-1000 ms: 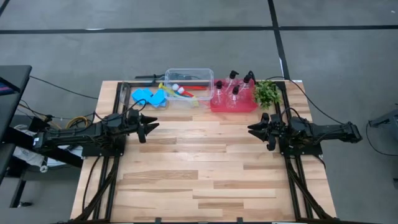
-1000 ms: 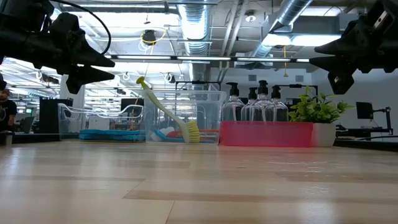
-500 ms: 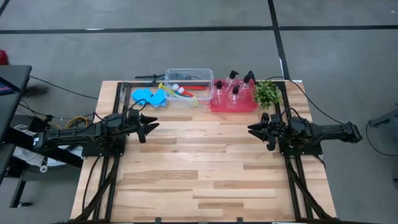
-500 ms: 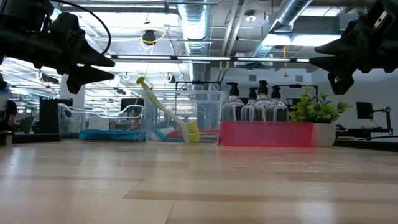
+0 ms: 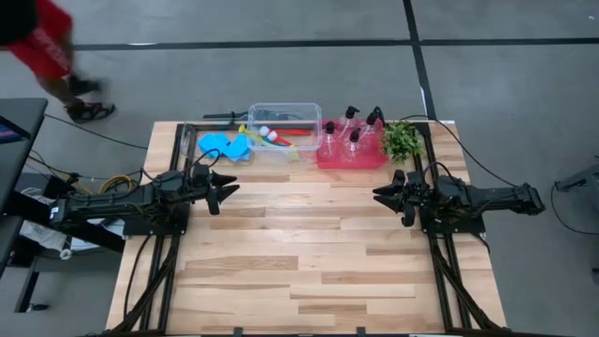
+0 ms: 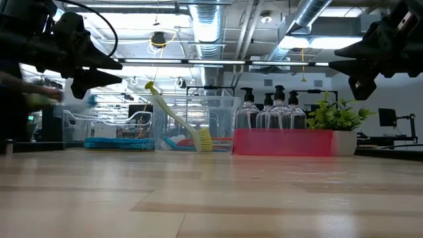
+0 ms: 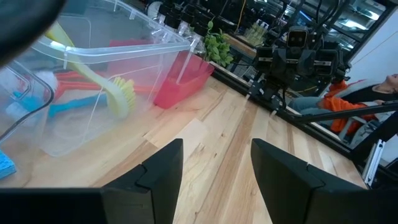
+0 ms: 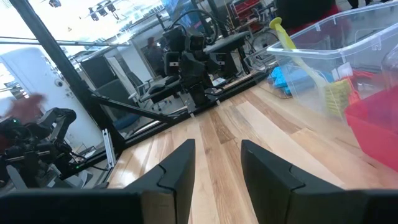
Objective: Pick & Place Kitchen Sink Supplies
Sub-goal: Return to Home Position
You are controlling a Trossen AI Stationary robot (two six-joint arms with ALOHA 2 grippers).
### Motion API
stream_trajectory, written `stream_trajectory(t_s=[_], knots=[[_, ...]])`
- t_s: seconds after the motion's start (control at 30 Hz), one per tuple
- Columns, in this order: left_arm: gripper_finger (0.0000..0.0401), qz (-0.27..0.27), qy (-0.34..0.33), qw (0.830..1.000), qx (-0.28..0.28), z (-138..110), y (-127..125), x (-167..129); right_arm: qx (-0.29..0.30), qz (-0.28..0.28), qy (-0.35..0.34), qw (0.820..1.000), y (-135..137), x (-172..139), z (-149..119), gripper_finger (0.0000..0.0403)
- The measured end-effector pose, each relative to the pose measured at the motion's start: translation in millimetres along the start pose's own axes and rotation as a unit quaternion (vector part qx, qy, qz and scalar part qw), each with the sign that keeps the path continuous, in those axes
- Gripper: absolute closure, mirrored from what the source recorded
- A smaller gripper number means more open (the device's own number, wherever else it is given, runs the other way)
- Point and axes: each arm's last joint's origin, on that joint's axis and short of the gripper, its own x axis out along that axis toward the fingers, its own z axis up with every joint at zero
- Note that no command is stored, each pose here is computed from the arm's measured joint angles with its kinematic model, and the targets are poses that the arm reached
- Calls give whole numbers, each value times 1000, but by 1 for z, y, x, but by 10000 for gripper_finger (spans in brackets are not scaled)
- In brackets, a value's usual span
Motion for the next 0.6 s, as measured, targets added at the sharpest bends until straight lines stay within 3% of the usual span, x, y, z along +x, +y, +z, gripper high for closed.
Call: stream_trajectory(t_s=[0.37, 0.6], knots=[[210, -5, -10, 1000, -2, 1, 0, -1, 0, 0, 0, 1000, 0, 0, 0, 280], [210, -17, -34, 999, -6, -11, 5, 1, 0, 0, 0, 1000, 0, 0, 0, 280]])
